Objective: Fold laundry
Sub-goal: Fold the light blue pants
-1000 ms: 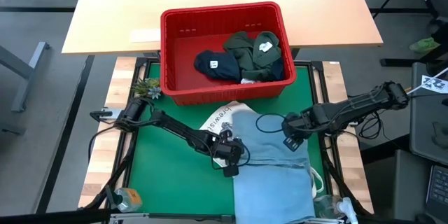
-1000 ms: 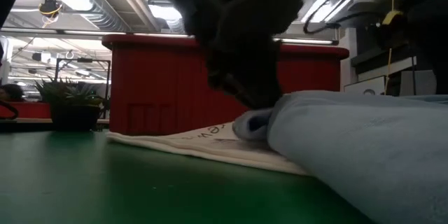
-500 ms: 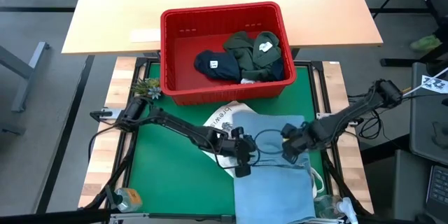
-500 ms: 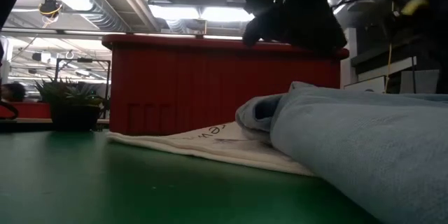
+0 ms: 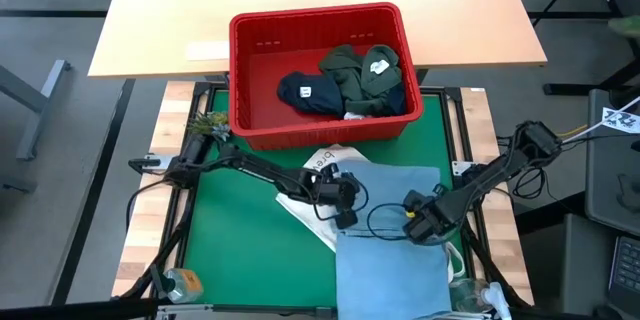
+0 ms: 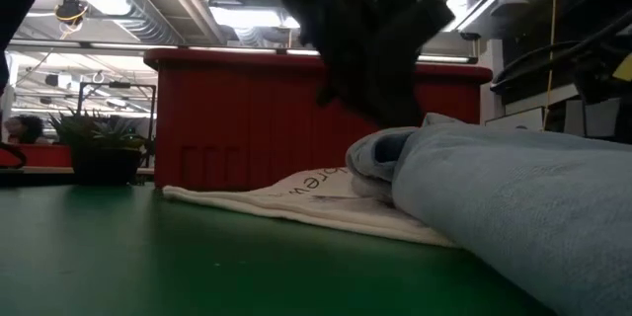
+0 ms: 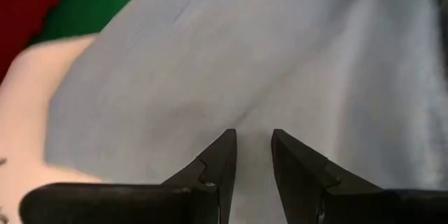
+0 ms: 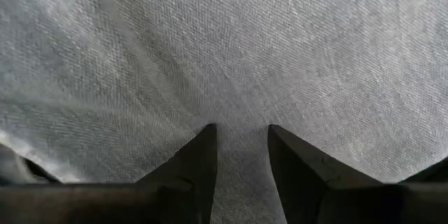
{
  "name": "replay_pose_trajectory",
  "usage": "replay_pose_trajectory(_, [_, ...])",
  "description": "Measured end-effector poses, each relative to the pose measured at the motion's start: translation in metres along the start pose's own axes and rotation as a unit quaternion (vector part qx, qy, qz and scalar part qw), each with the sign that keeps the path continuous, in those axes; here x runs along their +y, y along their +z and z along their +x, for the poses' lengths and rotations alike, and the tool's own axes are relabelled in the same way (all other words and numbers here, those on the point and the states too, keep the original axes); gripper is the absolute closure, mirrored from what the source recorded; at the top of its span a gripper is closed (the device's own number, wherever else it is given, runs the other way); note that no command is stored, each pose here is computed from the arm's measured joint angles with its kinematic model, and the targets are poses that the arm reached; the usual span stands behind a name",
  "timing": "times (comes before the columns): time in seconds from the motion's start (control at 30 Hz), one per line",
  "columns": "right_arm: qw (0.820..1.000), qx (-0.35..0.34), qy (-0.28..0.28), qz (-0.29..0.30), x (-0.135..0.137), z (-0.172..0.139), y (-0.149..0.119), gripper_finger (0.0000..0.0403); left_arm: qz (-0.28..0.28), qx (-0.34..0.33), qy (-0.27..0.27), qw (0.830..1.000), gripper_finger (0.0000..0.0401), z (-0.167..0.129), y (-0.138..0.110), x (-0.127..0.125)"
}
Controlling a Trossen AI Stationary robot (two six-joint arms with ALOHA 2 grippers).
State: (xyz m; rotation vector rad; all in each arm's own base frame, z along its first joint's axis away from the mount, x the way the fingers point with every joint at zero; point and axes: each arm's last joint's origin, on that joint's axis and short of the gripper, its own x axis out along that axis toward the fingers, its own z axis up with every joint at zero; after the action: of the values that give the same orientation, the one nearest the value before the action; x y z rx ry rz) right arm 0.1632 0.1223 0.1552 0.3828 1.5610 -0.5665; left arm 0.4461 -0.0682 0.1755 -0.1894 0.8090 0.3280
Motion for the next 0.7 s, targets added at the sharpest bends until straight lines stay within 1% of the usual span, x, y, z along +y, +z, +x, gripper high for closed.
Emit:
replay_pose_trajectory(0.07, [1.0,0.001,-0.002,0.0,0.0,-0.002,0.0,0.0274,-0.005,0.009,0.001,1.0,0.0313,0.003,-0.004,0.004])
replay_pose_trajectory(0.2, [1.0,0.003,-0.002,-0.001,-0.001,-0.012,0.0,0.0274,-0.015,0.03,-0.03,0.999,0.0313,0.003,-0.006,0.003])
replay_pose_trajectory(0.3, [1.0,-0.007,-0.005,-0.001,0.001,-0.025,0.002,0.0274,-0.017,0.026,-0.042,0.999,0.0313,0.001,-0.001,0.0])
replay_pose_trajectory(0.4, [0.999,-0.031,-0.009,-0.001,0.004,-0.04,0.004,0.0274,-0.02,0.011,-0.048,0.999,0.0314,-0.003,0.009,-0.001])
replay_pose_trajectory(0.47, [0.999,-0.055,0.003,-0.001,0.009,-0.049,0.007,0.0274,-0.025,0.008,-0.047,0.999,0.0315,-0.003,0.013,0.002])
replay_pose_trajectory(0.57, [0.993,-0.113,0.028,-0.006,0.017,-0.061,0.013,0.0274,-0.034,0.003,-0.042,0.999,0.0316,-0.001,0.02,0.01])
replay_pose_trajectory(0.63, [0.984,-0.165,0.06,-0.01,0.025,-0.064,0.018,0.0274,-0.041,0.0,-0.036,0.999,0.0317,0.001,0.024,0.018])
replay_pose_trajectory(0.7, [0.972,-0.216,0.092,-0.019,0.034,-0.065,0.023,0.0274,-0.047,0.005,-0.027,0.999,0.0317,0.003,0.026,0.027])
